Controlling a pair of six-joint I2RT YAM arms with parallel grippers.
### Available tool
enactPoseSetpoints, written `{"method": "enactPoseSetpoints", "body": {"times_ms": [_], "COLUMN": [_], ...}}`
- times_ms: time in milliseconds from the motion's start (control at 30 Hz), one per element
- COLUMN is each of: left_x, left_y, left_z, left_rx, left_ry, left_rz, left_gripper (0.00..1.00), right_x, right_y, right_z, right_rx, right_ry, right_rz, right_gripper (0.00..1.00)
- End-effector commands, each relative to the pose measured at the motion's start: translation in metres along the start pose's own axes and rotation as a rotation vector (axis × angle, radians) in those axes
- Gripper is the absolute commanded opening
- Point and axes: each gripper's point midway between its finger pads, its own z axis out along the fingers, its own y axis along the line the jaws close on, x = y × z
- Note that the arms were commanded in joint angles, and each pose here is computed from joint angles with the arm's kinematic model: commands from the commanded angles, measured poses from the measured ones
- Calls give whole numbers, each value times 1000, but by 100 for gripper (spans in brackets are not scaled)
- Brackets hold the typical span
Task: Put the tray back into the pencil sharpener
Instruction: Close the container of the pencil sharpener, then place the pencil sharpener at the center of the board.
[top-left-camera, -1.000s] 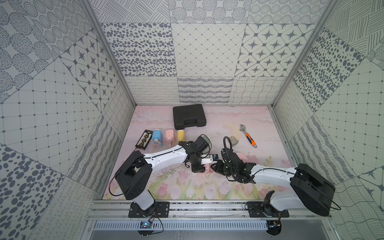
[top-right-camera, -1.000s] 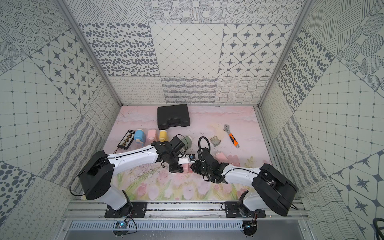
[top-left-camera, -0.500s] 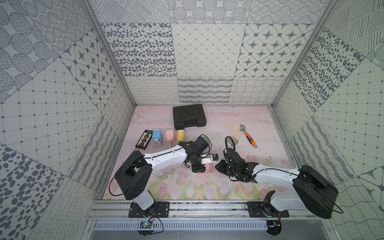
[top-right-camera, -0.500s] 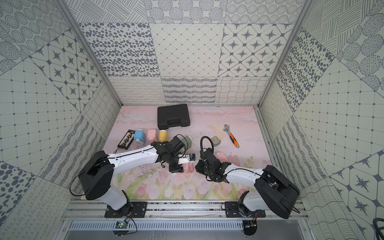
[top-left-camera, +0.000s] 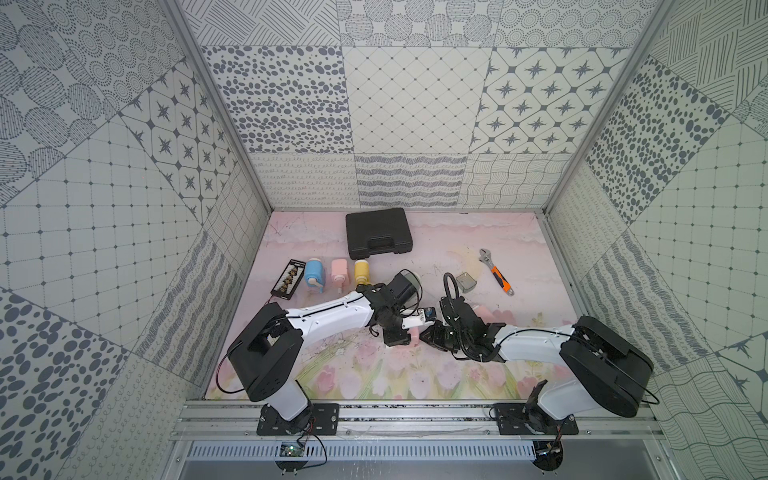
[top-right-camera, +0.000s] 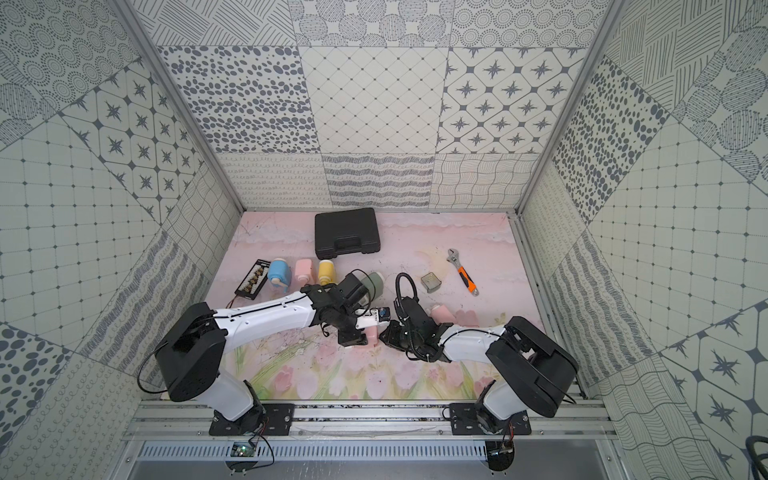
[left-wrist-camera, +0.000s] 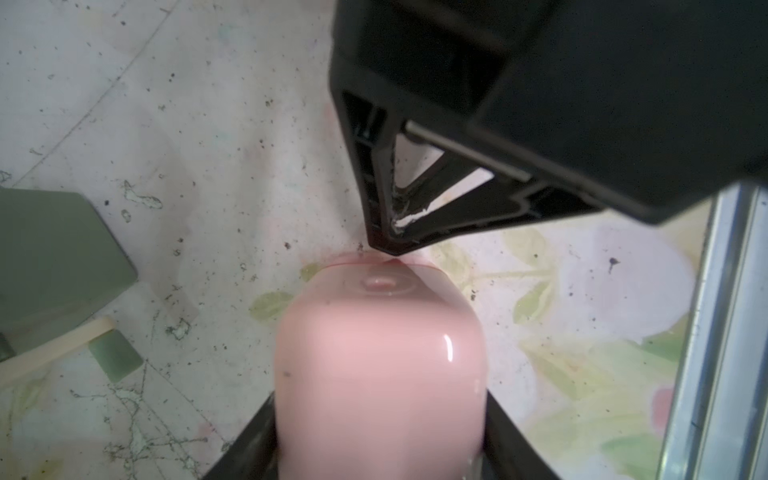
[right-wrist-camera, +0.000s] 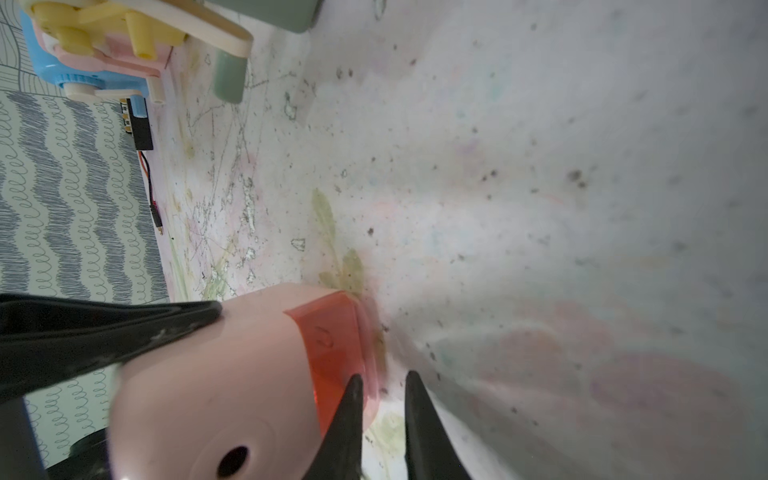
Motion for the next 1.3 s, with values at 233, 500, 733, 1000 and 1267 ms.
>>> {"method": "enactPoseSetpoints", "body": {"times_ms": [233,500,733,1000,1267], "left_x": [-3,2,55,107,123], "left_y": [9,27,38,63,105], "left_z": [-9,-45,-73,-90,-95], "left_rx": [-73,-249,-459,-537,-628], "left_ry": [-29,-141,-3,91,81], "left_rz": [-81,-527,-917,-1279,-1350], "left_gripper": [38,14,0,0,0], "right_x": [-17,-43,-47,-49,-50], "right_y": [19,-11,-6,3,7], "right_z": [-16,-79,-83,-72,-78], "right_rx": [-92,33,36,23,19], "right_ry": [-114,-396,-409,-377,-385], "right_rz": [10,30,18,5,-14], "right_gripper": [23,29,29,29,29]}}
